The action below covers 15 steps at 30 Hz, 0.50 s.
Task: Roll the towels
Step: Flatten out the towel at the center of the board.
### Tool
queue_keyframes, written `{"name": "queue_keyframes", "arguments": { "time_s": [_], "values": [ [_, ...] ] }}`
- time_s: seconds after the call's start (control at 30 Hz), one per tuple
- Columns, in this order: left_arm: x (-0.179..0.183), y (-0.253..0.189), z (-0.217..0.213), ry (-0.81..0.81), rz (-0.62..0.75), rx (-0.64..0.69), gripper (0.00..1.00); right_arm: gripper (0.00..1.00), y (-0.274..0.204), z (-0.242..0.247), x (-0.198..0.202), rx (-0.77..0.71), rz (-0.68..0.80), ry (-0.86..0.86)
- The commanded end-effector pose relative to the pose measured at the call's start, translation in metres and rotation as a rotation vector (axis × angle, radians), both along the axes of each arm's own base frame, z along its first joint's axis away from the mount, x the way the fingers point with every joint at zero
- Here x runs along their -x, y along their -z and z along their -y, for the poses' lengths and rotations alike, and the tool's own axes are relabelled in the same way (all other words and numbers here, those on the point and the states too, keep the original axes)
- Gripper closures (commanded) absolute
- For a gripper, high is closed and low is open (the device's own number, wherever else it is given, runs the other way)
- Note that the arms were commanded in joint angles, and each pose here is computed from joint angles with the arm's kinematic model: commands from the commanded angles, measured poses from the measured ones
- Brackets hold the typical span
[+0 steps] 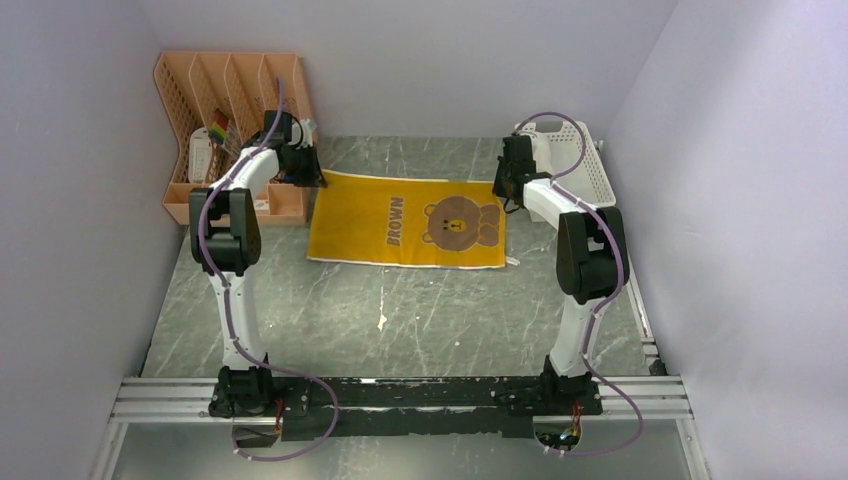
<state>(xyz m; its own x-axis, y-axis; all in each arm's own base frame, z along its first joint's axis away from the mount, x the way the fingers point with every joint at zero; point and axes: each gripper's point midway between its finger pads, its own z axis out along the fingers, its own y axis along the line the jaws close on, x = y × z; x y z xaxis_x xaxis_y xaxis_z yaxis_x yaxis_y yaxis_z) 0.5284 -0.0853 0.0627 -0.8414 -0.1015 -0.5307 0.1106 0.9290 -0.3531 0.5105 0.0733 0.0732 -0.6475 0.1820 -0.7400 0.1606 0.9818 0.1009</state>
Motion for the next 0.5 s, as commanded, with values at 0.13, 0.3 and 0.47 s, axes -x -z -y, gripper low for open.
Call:
{"name": "queue_keyframes", "arguments": {
  "time_s": [0.13,0.3,0.47],
  "values": [
    [-0.026,0.002,0.005,0.042,0.069,0.001,0.77,1.0,0.002,0.028,-0.008,0.058,-0.014,0.026],
    [-0.04,0.019,0.014,0.049,0.056,-0.009,0.66,1.0,0.005,0.033,-0.011,0.049,-0.023,0.023],
    [-0.059,0.027,0.016,0.038,0.075,-0.046,0.63,1.0,0.016,0.032,-0.013,0.049,-0.053,0.004]
  ]
}}
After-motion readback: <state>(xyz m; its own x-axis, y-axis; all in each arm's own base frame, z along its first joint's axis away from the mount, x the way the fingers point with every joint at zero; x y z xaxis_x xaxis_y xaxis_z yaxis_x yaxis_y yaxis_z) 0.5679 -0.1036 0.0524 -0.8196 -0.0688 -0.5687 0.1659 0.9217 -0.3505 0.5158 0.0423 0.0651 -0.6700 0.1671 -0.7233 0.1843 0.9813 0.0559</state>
